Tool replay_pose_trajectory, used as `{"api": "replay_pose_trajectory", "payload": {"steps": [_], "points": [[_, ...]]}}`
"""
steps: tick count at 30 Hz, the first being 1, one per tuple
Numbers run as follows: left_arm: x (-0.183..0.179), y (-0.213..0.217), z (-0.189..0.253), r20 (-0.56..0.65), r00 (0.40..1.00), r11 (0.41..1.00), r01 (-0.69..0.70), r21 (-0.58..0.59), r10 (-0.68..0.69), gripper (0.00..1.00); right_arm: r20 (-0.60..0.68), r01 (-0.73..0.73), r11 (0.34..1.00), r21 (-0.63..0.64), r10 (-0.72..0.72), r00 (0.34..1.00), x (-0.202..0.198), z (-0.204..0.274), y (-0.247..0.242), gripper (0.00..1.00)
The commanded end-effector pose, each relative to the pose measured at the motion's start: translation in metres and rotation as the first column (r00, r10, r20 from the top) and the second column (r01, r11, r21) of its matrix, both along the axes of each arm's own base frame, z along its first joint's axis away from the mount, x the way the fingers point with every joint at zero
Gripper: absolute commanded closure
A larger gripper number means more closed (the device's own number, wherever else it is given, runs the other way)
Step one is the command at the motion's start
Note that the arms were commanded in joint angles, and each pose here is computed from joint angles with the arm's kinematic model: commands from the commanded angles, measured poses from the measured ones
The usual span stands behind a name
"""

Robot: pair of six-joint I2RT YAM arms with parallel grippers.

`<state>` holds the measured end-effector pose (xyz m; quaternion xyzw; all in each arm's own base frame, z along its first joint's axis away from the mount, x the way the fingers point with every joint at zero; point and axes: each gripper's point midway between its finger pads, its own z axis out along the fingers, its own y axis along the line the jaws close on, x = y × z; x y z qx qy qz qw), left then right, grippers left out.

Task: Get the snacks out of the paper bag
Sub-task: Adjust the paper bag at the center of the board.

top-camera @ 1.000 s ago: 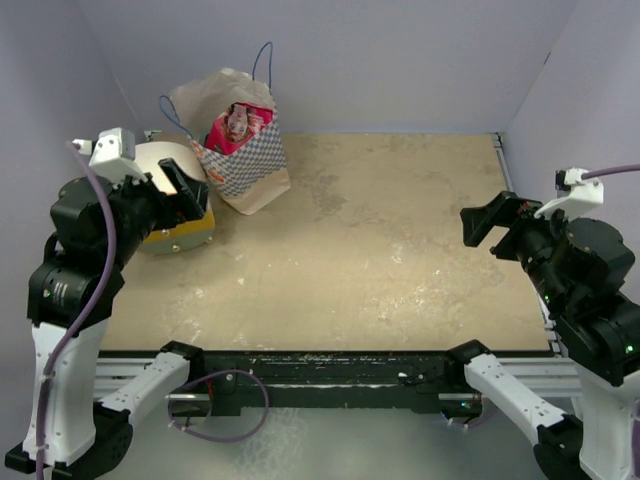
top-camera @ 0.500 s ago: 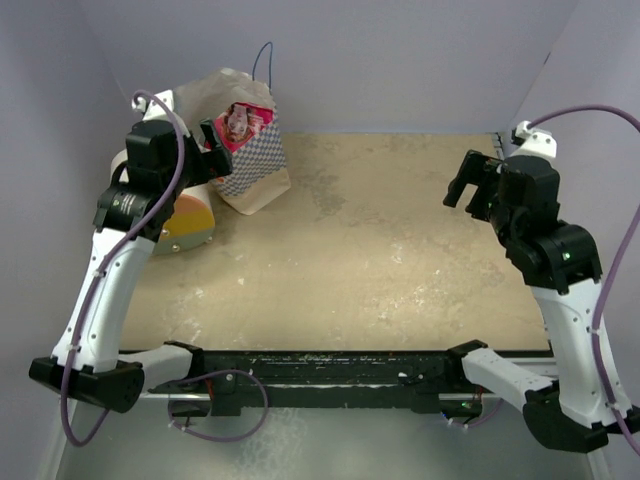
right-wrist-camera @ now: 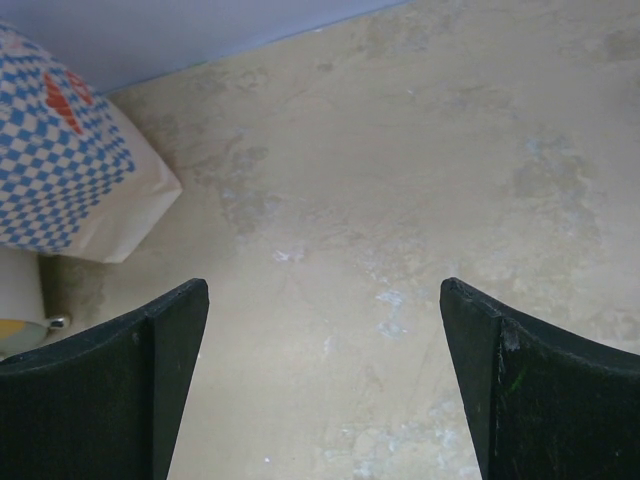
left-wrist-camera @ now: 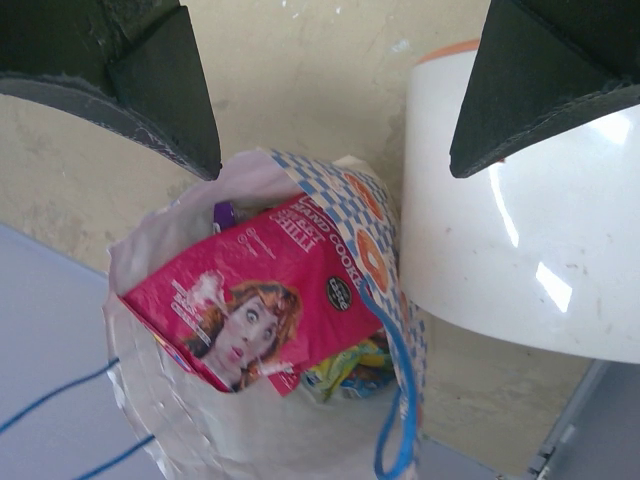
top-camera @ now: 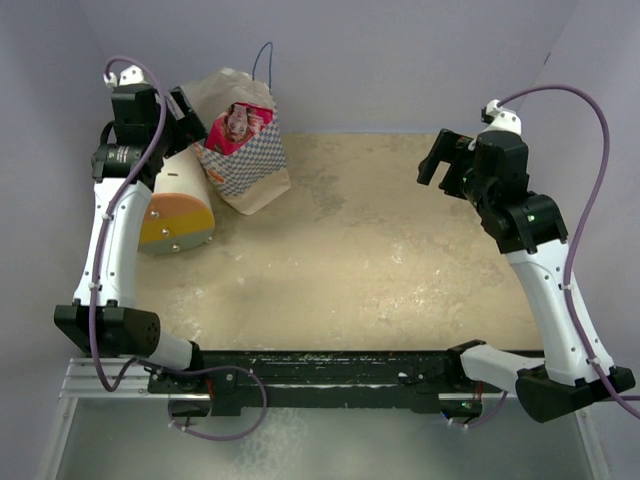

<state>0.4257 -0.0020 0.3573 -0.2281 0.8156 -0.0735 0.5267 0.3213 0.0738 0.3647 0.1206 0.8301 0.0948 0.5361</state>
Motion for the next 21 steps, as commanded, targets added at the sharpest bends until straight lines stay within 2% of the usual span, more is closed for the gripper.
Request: {"api": "replay_pose_trajectory", "payload": {"steps": [1, 4, 8, 11, 17, 21], "points": [[0.01, 0.02, 0.029, 0.074, 0.993, 0.995, -0.094, -0.026, 0.096, 0.01, 0.13, -0.121, 0.989, 0.086, 0.109, 0.986, 0.018, 0.029, 0.029, 0.01], [0.025, 0.036, 0.029, 0.077, 0.984, 0.986, -0.159, -0.049, 0.163, 0.01, 0.13, -0.138, 0.989, 0.062, 0.129, 0.983, 0.026, 0.029, 0.032, 0.0], [0.053, 0.042, 0.028, 0.092, 0.981, 0.982, -0.165, -0.094, 0.173, 0.0, 0.13, -0.139, 0.99, 0.024, 0.134, 0.982, 0.033, 0.03, 0.03, 0.01], [0.07, 0.043, 0.034, 0.115, 0.981, 0.982, -0.144, -0.119, 0.157, 0.08, 0.138, -0.134, 0.991, 0.012, 0.132, 0.982, 0.036, 0.033, 0.029, 0.0], [0.084, 0.037, 0.029, 0.104, 0.986, 0.981, -0.116, -0.154, 0.133, 0.35, 0.147, -0.128, 0.992, -0.002, 0.126, 0.981, 0.033, 0.035, 0.026, 0.01], [0.084, 0.034, 0.025, 0.1, 0.989, 0.983, -0.093, -0.158, 0.109, 0.64, 0.158, -0.132, 0.991, -0.007, 0.131, 0.979, 0.029, 0.037, 0.025, 0.0]]}}
